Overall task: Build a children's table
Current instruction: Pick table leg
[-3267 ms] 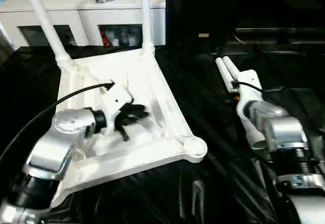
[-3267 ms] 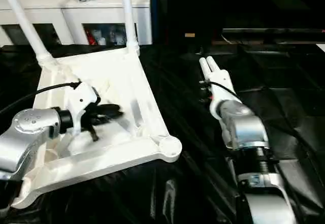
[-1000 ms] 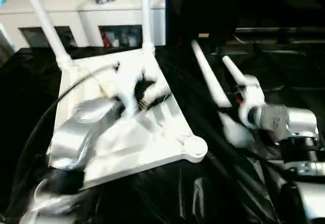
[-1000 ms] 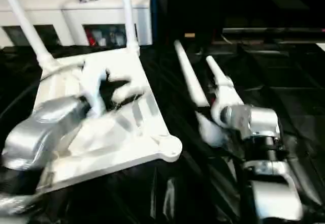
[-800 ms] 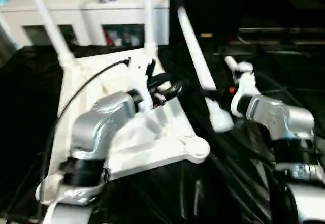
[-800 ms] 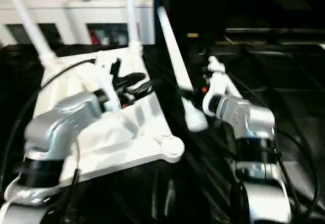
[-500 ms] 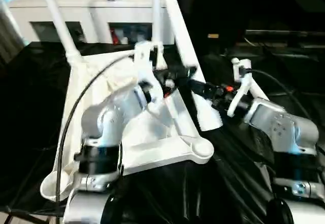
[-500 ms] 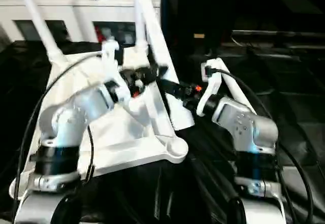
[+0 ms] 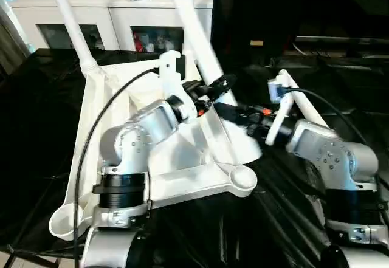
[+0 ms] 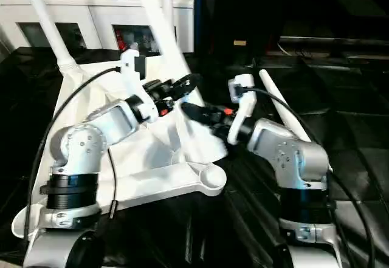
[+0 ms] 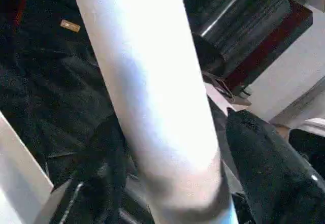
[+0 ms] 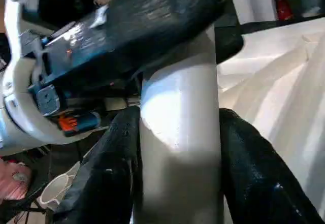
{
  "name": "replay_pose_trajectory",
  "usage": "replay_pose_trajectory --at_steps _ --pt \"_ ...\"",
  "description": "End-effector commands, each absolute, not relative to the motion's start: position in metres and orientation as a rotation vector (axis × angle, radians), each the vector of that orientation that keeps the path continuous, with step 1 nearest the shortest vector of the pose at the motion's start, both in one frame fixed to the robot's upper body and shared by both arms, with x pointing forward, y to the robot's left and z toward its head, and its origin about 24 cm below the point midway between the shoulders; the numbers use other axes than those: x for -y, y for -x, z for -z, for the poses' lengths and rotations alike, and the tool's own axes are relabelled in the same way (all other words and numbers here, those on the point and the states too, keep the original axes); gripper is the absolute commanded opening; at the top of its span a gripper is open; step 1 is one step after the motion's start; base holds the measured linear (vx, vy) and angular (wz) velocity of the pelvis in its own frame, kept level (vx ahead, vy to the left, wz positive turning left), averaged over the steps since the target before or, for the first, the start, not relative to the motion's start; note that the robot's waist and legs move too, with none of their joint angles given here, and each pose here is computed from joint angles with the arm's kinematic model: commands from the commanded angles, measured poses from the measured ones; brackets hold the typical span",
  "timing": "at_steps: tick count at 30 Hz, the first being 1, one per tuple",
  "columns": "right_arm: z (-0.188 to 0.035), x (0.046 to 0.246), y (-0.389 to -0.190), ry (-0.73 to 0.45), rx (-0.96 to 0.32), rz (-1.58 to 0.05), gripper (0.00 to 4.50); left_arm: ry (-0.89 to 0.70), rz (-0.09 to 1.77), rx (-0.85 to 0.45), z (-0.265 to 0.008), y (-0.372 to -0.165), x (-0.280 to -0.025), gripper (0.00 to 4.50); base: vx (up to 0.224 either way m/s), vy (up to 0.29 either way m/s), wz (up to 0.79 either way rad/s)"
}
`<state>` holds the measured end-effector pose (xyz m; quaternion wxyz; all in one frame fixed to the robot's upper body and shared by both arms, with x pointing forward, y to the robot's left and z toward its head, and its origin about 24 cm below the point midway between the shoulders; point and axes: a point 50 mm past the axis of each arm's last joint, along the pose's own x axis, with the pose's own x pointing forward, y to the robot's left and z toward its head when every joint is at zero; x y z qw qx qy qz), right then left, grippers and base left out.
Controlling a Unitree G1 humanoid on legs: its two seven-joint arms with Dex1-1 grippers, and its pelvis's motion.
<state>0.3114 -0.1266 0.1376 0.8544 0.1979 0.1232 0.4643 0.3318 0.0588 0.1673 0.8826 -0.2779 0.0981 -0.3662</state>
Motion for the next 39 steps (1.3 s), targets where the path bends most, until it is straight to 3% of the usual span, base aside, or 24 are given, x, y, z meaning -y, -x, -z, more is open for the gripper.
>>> replay_pose_trajectory --at_steps 1,9,21,24,26,30,31,39 --pt "-0.139 0.122 -0.308 -0.417 -0.256 -1.011 1.82 0.591 0.77 -0.183 -0.174 -0.333 -0.057 2.86 0.0 0.0 0.0" --pt "-0.136 0.12 -0.306 -0.421 -0.264 -1.023 1.82 0.613 0.76 -0.168 -0.174 -0.335 -0.066 2.21 0.0 0.0 0.0" --pt "-0.136 0.123 -0.306 -0.405 -0.26 -1.016 1.82 0.632 0.761 -0.127 -0.178 -0.335 -0.068 1.96 0.0 0.0 0.0" --pt "-0.138 0.123 -0.307 -0.378 -0.244 -1.015 1.82 0.552 0.732 -0.083 -0.183 -0.337 -0.07 1.95 0.0 0.0 0.0" --pt "-0.138 0.123 -0.307 -0.366 -0.243 -1.015 2.52 0.481 0.714 -0.061 -0.185 -0.337 -0.069 1.95 0.0 0.0 0.0" --pt "-0.134 0.125 -0.305 -0.283 -0.286 -1.011 2.68 0.366 0.707 -0.02 -0.191 -0.335 -0.065 1.93 0.0 0.0 0.0" --pt "-0.13 0.128 -0.306 -0.211 -0.313 -0.984 2.94 0.3 0.727 -0.005 -0.194 -0.332 -0.062 1.89 0.0 0.0 0.0" --pt "-0.122 0.129 -0.305 -0.145 -0.387 -0.994 3.0 0.215 0.762 0.026 -0.197 -0.328 -0.053 1.88 0.0 0.0 0.0"
